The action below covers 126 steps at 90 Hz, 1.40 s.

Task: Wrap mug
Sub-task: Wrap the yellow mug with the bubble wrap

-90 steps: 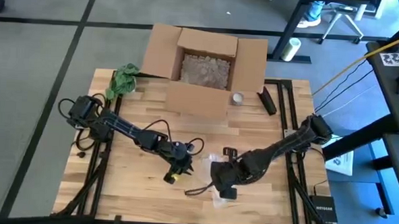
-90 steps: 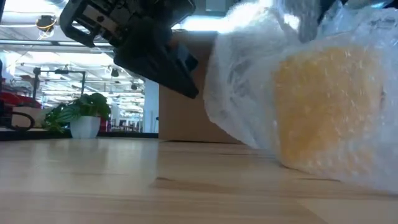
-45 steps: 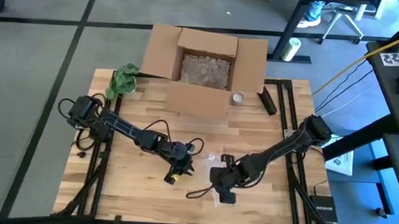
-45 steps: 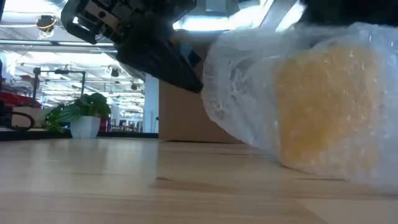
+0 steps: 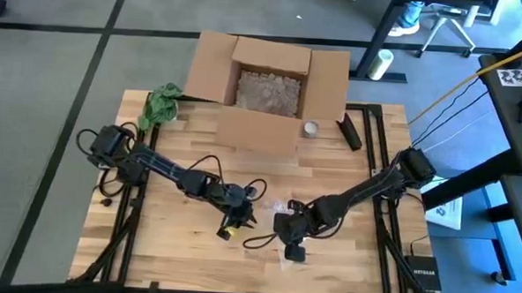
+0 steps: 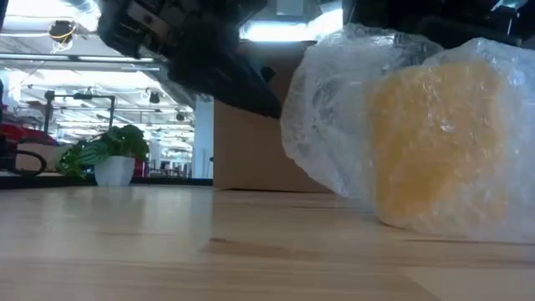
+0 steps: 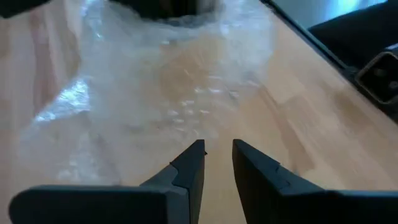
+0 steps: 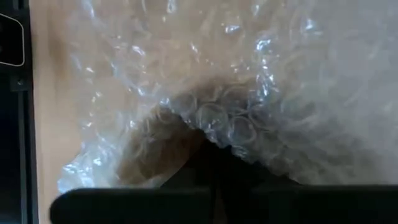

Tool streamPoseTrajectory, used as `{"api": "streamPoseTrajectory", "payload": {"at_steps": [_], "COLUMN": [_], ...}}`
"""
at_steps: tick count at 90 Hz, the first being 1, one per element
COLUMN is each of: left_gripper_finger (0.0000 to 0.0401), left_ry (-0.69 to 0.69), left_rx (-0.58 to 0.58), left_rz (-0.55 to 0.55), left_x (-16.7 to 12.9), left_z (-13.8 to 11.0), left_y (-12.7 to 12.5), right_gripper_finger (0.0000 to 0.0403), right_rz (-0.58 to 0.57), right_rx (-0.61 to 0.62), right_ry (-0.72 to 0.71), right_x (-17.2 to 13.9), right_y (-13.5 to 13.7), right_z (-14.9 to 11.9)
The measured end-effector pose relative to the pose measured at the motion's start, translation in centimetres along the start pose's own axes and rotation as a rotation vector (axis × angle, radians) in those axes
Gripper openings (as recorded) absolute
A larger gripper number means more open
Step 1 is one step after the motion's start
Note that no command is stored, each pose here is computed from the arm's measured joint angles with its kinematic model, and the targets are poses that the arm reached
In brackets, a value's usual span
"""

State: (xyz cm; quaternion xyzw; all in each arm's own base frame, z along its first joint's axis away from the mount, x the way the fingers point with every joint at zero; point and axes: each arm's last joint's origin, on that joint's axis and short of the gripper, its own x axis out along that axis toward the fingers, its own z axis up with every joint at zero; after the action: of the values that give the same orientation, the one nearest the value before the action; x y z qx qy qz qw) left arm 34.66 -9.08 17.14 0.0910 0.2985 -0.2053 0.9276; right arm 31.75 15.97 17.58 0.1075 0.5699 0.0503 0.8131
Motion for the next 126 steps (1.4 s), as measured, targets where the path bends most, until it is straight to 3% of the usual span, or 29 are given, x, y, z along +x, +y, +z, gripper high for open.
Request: {"api": "streamPoseTrajectory", "payload": {"at_steps": [23,51,57,65,76,96,111,126], "left_gripper_finger": [0.0082,0.0158,0.0169,0.0174,0.0169,0.0147,0.0145,0.0144], "left_ry": [0.033,-0.037,-0.095,-0.228,-0.361,-0.383,-0.394,-0.414], "left_rx": [-0.117,-0.163,-0.152,-0.135,-0.104,-0.052,-0.033,-0.027], "left_rz": [0.064,0.11,0.087,-0.033,-0.165,-0.274,-0.314,-0.315], "left_x": [1.1,0.4,0.2,-0.1,-0.4,0.4,2.8,5.6], "left_z": [-1.8,-1.9,-1.5,-0.5,0.8,1.5,0.5,0.8], "left_y": [3.0,6.2,6.7,7.0,6.5,3.8,2.1,2.3], "right_gripper_finger": [0.0,0.0,0.0,0.0,0.0,0.0,0.0,0.0], "right_rz": [-0.001,-0.002,-0.002,-0.003,-0.003,-0.013,-0.025,-0.028], "right_rx": [0.0,0.0,0.0,0.0,-0.005,-0.019,-0.031,-0.034], "right_ry": [0.002,0.002,0.002,0.002,0.001,-0.006,-0.016,-0.02], "right_x": [0.0,0.1,0.1,0.1,0.1,0.2,0.2,0.2], "right_y": [0.0,0.0,0.0,0.0,0.0,0.0,0.0,-0.1], "right_z": [0.0,0.0,0.0,0.0,0.0,0.0,0.0,0.0]}}
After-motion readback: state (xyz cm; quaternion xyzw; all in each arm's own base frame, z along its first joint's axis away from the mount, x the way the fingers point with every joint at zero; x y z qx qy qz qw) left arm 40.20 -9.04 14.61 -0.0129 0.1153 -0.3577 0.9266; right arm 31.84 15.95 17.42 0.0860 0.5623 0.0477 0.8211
